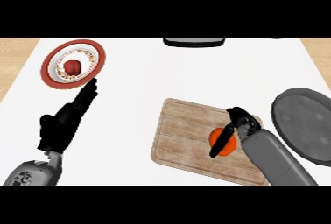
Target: Pick the squash from the cutting board and place it in the pan
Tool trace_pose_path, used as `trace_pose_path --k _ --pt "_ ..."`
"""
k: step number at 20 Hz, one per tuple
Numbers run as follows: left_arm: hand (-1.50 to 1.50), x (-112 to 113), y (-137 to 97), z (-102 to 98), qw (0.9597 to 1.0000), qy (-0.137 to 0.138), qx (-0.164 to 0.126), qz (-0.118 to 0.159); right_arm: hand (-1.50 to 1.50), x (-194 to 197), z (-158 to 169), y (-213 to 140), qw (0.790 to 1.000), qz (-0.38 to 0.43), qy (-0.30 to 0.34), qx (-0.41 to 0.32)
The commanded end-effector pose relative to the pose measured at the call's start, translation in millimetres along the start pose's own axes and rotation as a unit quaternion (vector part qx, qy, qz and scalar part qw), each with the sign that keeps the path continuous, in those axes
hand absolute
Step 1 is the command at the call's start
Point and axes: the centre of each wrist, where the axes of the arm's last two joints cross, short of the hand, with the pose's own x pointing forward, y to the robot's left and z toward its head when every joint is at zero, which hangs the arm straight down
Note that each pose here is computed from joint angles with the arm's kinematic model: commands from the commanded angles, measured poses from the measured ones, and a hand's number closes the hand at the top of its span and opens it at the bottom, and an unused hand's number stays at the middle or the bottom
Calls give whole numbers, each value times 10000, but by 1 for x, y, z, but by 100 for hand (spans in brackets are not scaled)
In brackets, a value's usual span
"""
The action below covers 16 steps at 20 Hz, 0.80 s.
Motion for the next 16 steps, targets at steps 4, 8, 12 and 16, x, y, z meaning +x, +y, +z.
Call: trace_pose_path --k 4,8,12,16 --pt "0 6 8 -11 10000 -23 -6 -77 150 16 -1 19 9965 505 509 431" --pt "0 19 -5 -11 10000 -5 -82 19 150 17 -1 29 9962 524 511 468" --pt "0 1 -5 -10 10000 45 0 -1 150 10 -5 32 9970 473 493 354" --pt "0 -9 -7 -3 9999 98 -26 -16 150 -15 26 26 9971 620 -243 -382"
